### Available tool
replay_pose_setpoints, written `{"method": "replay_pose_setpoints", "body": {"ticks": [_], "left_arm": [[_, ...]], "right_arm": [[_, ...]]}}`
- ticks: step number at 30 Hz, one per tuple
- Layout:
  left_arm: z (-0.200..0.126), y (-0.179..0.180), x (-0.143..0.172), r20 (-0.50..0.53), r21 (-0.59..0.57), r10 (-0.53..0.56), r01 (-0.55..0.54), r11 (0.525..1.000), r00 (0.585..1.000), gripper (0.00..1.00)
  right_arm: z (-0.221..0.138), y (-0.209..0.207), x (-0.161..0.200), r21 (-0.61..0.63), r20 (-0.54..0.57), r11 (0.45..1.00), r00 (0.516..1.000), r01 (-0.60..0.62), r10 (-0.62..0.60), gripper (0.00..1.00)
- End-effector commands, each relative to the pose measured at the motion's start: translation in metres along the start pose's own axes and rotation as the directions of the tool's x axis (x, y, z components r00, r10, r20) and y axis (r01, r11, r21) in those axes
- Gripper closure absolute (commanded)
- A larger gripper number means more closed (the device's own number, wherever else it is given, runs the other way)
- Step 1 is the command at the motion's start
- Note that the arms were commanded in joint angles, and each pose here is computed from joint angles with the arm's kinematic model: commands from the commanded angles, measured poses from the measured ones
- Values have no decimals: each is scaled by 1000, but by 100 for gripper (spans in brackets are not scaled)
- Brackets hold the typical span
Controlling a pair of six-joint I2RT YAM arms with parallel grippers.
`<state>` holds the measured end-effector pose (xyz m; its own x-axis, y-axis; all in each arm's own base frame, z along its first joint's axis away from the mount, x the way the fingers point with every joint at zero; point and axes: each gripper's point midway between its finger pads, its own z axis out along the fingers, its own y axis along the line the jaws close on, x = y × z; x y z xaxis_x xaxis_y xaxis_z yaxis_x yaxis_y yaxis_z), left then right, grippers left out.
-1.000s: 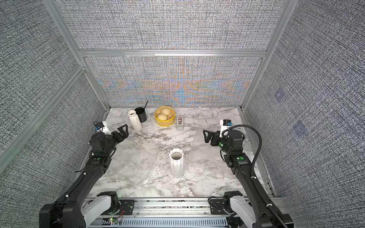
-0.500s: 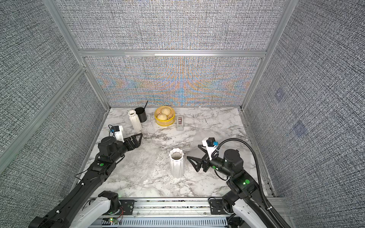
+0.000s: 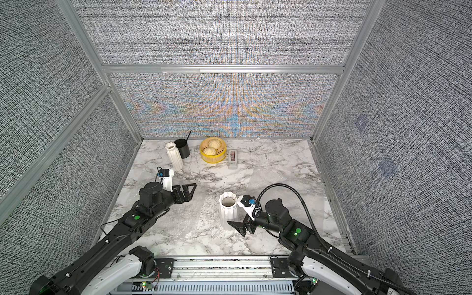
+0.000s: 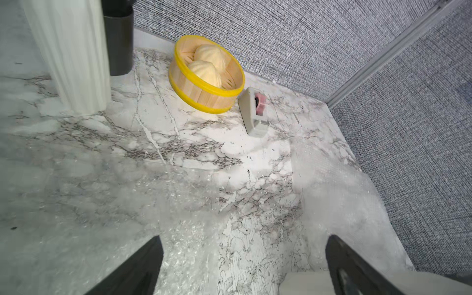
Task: Wrap vases in bubble wrap
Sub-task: Pick up the vase from the center of the board.
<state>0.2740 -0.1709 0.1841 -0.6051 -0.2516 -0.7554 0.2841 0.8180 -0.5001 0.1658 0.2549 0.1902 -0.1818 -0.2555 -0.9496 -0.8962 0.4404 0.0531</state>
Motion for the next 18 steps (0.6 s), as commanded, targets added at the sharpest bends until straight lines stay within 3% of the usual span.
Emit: {"method": "replay_pose_setpoints", "body": {"ticks": [1,18], "left_arm": [[6,-6,-5,18,-10,38,-38,999,999,1],[35,-23,0,-36,-17,95,-95,995,995,1]], "right_arm": [[8,-8,-20,38,89,998,994,56,-59,1],[45,-10,-9,-4,84,993,989,120,-119,1]]}}
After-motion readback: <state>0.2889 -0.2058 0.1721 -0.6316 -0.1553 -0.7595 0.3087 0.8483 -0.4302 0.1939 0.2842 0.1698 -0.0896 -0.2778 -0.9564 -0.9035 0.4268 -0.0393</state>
